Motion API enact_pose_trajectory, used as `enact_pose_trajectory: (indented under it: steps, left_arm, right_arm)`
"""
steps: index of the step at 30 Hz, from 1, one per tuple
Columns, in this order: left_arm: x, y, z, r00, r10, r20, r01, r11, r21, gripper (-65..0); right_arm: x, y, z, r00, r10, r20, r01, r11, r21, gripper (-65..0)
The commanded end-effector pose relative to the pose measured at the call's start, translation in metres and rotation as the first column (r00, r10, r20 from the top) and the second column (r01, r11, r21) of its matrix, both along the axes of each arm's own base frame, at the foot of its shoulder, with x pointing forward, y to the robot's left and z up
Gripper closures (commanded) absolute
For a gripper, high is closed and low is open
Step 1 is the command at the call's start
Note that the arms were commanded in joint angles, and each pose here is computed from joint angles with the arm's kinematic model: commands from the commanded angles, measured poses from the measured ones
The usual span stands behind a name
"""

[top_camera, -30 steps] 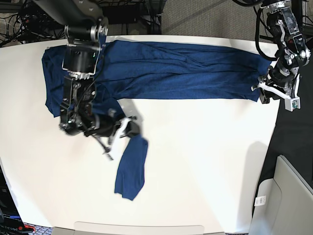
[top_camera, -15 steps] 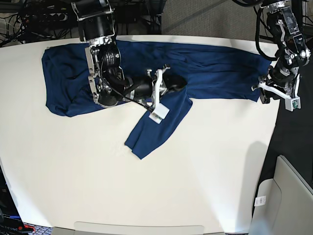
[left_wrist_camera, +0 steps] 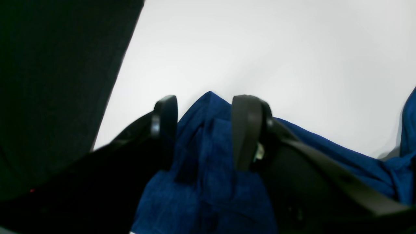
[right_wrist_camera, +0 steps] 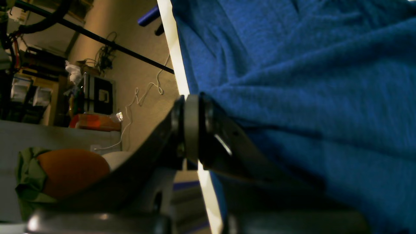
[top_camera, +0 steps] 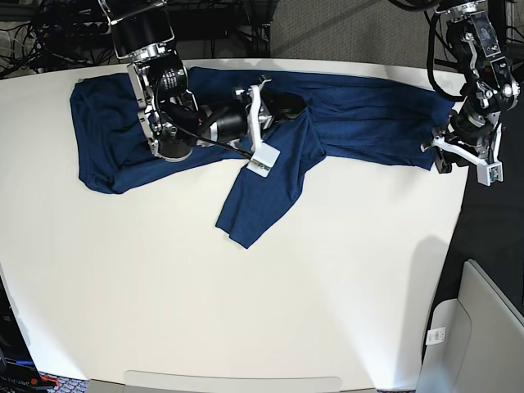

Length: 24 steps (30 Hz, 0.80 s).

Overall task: Fold the T-shirt properly
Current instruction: 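Carry the sleeve across the folded body toward the left gripper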

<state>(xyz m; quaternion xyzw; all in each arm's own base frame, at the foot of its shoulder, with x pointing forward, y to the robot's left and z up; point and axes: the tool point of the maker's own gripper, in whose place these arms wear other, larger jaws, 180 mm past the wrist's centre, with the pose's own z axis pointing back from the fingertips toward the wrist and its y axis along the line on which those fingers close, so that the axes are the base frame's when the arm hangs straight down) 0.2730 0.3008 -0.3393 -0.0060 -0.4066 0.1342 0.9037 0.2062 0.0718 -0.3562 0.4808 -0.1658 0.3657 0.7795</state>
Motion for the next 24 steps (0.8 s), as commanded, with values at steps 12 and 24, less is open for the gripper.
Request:
enact_pose_trajectory:
  steps: [12, 24]
  left_arm:
    - [0.006, -0.006, 0.007, 0.999, -0.005, 0.038, 0.006, 1.0, -0.008, -26.5]
    - [0.005, -0.009, 0.005, 0.999, -0.004, 0.035, 0.004, 1.0, -0.02, -26.5]
  right_arm:
    - [0.046, -0.022, 0.026, 0.99, -0.065, 0.128, 0.064, 0.998, 0.011, -36.3]
    - [0.19, -0.093, 0.046, 0.853, -0.346, 0.39, 0.417, 0.902, -0.113, -31.7]
